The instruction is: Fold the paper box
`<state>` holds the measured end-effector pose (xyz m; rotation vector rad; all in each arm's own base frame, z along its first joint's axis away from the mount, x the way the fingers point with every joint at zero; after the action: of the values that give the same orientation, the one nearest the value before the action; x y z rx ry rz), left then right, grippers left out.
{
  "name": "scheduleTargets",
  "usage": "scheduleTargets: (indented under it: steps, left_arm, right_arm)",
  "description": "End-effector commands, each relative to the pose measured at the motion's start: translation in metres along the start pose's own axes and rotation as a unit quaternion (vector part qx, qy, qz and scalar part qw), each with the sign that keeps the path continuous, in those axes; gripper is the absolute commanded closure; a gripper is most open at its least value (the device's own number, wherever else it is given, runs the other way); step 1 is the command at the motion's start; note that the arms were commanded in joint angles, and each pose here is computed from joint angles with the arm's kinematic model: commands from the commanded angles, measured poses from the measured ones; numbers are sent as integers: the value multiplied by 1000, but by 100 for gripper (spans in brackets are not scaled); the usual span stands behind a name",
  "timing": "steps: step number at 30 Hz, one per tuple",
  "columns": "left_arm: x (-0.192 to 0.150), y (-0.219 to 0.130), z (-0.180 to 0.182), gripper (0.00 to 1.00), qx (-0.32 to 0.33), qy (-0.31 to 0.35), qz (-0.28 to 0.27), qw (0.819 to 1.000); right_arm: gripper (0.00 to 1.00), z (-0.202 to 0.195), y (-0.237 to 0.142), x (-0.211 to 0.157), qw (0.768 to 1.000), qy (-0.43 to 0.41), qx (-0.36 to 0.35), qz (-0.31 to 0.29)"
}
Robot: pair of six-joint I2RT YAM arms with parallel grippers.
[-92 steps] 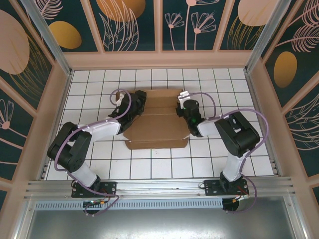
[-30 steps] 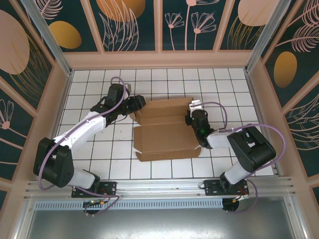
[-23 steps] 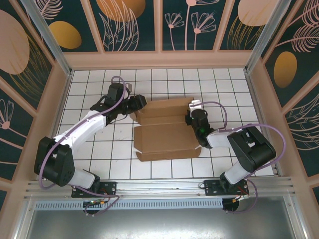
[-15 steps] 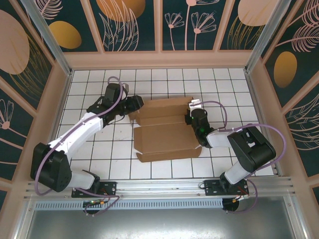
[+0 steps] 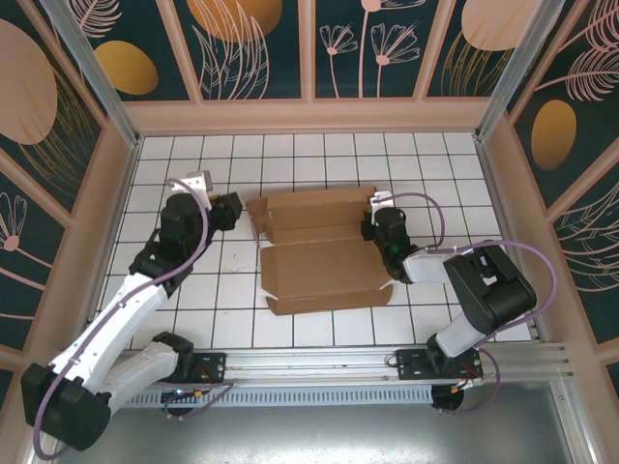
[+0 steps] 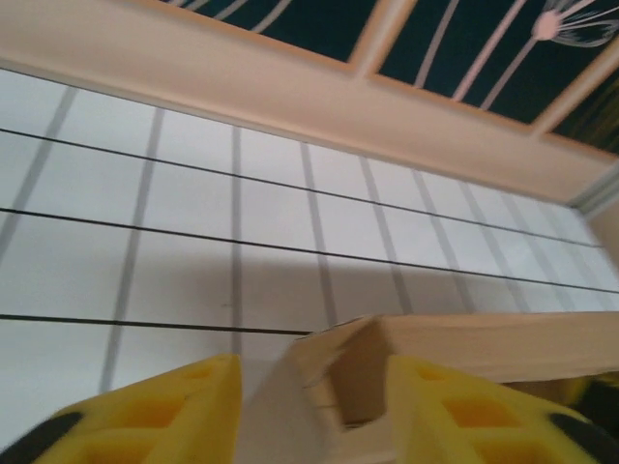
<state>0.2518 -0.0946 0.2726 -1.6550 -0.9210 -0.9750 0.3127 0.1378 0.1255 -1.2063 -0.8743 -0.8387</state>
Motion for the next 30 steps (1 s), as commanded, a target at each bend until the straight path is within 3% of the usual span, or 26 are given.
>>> scheduleTargets:
  steps: [1, 4, 7, 9, 10, 16, 25, 30]
  left_arm:
    - [-1, 9, 28, 66, 100, 47, -39, 993]
    - [-12, 29, 40, 75, 90, 45, -3, 995]
    - [-20, 42, 48, 64, 79, 48, 3, 996]
    - [-28, 48, 54, 48, 37, 35, -7, 999]
    - [-32, 54, 56, 45, 16, 35, -1, 999]
    - [-46, 79, 51, 47, -76, 75, 60, 992]
    - [-57, 82, 61, 51, -63, 81, 80, 991]
    - [-70, 85, 55, 53, -115, 94, 107, 983]
  right_arm:
    - [86, 6, 6, 11, 1000, 8, 19, -5]
    - [86, 8, 15, 11, 1000, 5, 13, 8]
    - [86, 10, 23, 14, 1000, 4, 14, 23]
    - [86, 11, 28, 15, 999, 3, 11, 35]
    - [86, 12, 31, 16, 999, 1, 11, 43]
    - [86, 13, 43, 26, 997, 3, 12, 70]
    - [86, 13, 60, 31, 994, 0, 14, 111]
    - [86, 15, 64, 27, 992, 2, 24, 121]
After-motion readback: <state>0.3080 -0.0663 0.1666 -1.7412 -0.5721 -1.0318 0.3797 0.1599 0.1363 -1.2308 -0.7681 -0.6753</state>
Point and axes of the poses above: each hand's point on the last joint's axis, 136 mm out from that joint toward the fingers, its own y axis out along the fingers, its own z axis along the line the jaws close on, x = y × z, the point moved 8 cm from there along -y, back along the fingers, and after that the axes turned 11 degrees about y, right-handed, at the moved point
